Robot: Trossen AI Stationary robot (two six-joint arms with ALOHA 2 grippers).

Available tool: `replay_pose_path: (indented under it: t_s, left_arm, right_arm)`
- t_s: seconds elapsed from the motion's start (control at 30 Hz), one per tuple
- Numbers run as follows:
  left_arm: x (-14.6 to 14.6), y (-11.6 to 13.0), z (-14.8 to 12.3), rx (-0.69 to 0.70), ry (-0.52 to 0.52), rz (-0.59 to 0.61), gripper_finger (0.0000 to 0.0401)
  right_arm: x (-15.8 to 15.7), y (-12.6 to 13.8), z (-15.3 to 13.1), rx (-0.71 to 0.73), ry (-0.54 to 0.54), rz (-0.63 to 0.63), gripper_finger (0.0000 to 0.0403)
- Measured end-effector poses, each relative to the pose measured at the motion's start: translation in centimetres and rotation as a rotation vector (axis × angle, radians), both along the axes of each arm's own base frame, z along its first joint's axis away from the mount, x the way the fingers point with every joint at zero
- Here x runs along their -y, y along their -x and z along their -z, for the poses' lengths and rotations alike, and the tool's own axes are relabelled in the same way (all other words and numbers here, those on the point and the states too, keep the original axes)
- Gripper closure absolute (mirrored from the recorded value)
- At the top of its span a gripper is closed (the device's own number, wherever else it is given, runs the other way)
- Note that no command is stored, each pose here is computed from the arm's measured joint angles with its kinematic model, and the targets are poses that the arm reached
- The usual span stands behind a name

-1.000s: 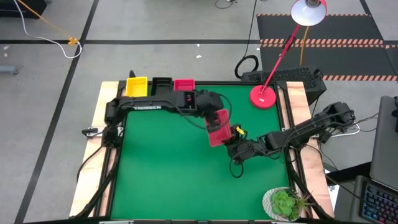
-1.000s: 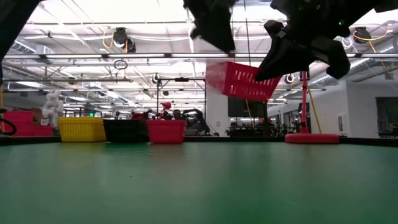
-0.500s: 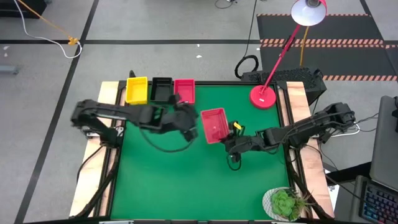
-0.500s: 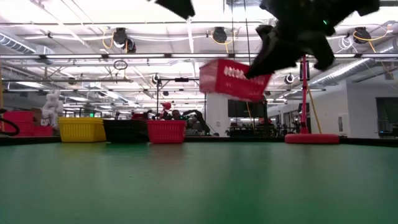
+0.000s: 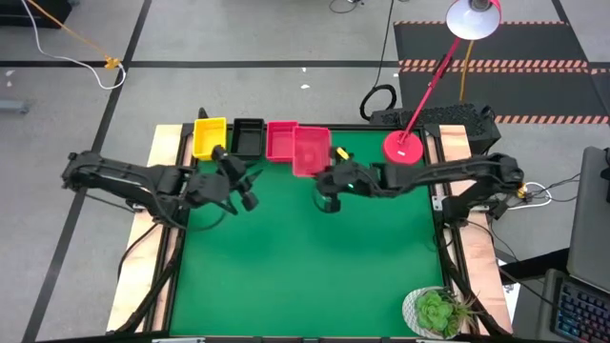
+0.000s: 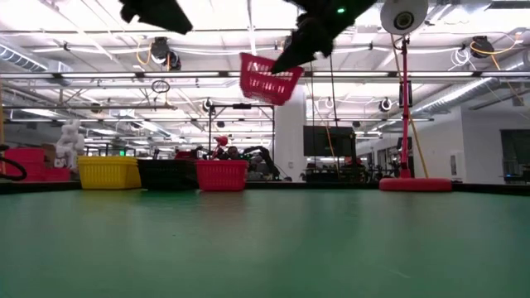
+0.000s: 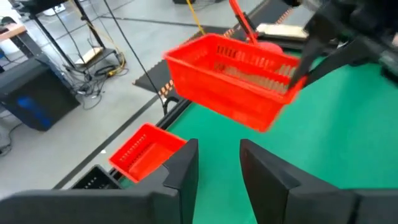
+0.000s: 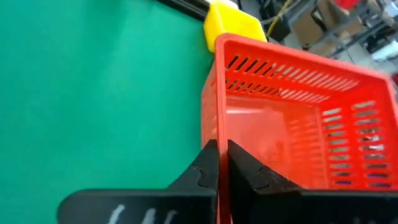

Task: Stack baskets by color
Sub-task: Stack the bottom red bin on top of the top red bin

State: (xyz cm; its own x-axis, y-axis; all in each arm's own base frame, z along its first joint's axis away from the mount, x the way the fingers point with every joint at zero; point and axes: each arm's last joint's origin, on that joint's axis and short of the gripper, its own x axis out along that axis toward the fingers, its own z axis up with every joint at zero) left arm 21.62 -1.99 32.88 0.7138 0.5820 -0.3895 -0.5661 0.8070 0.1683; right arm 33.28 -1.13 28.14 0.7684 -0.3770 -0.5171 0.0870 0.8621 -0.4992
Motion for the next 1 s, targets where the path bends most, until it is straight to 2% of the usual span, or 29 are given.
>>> replay_pose_path:
  t_s: [0.23,0.5,0.73,1.0]
  left_arm:
    - [-0.5,3.5,2.1,0.014,0.045,0.063,0.0294]
    - [-0.1,4.9,4.2,-0.016,0.072,0.181,0.0295]
    - [0.2,5.0,5.0,-0.032,0.084,0.197,0.0295]
    - [0.3,5.0,5.0,-0.031,0.091,0.206,0.0295]
  right_arm:
    - [3.6,-4.4,-1.3,-0.017,-0.041,-0.02,0.04]
    - [7.4,-7.8,-2.2,-0.023,-0.062,-0.04,0.04]
    - [10.2,-9.1,-2.3,-0.027,-0.1,-0.051,0.0399]
    - [12.9,-9.1,-1.1,-0.045,-0.114,-0.023,0.0399]
